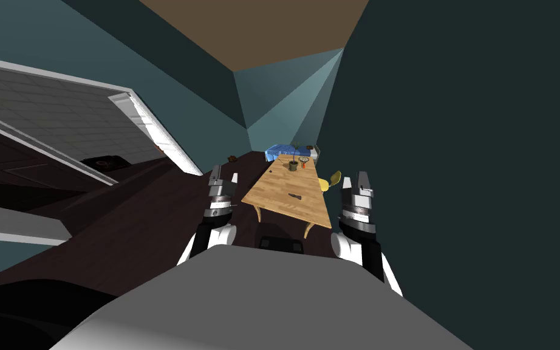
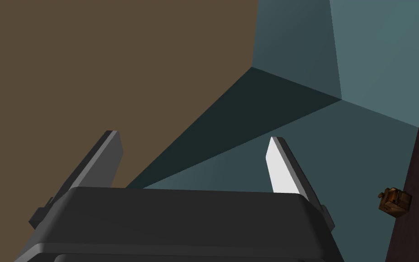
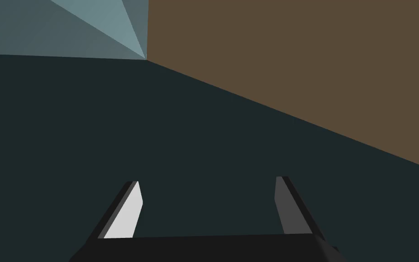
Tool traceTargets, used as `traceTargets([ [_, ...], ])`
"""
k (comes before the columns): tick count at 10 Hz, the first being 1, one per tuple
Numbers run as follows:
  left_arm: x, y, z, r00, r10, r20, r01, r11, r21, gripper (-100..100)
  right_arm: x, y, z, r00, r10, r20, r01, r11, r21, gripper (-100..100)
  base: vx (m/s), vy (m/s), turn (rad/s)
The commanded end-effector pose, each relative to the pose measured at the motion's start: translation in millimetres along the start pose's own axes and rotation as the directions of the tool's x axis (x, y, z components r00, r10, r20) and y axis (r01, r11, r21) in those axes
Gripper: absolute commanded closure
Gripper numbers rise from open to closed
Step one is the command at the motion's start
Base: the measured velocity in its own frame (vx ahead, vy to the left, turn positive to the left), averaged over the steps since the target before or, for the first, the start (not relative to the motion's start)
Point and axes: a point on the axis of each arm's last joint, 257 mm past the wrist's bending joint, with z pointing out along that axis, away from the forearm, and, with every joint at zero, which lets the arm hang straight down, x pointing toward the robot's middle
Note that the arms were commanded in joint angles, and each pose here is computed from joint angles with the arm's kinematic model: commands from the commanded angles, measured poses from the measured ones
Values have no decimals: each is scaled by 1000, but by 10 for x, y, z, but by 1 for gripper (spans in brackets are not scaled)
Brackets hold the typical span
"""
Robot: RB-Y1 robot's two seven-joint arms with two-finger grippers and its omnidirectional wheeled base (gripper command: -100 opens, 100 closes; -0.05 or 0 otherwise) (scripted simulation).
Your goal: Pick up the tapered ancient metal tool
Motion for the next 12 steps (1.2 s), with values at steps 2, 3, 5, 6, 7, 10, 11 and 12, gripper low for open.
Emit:
traceTargets([
  [2,0,0,0,1000,0,0,0,1000,0,0,119,-103,-33,997,-34,-72,35,999,11,-100,-5,14,53],
  [3,0,0,0,1000,0,0,0,1000,0,0,179,-172,-58,993,-53,-107,55,998,19,-100,-10,31,67],
  [5,0,0,0,1000,0,0,0,1000,0,0,307,-352,-136,978,-95,-187,104,994,38,-100,-9,40,98],
  [6,0,0,0,1000,0,0,0,1000,0,0,369,-460,-188,966,-119,-229,133,990,49,-100,-13,55,98],
  [7,0,0,0,1000,0,0,0,1000,0,0,428,-577,-250,951,-144,-274,166,984,58,-100,-14,63,127],
  [10,0,0,0,1000,0,0,0,1000,0,0,568,-971,-488,886,-220,-409,274,958,79,-100,-25,76,135],
  [11,0,0,0,1000,0,0,0,1000,0,0,570,-971,-490,882,-223,-415,278,958,76,-100,-19,53,45],
  [12,0,0,0,1000,0,0,0,1000,0,0,600,-1112,-587,851,-249,-462,318,945,77,-100,-12,56,106],
])
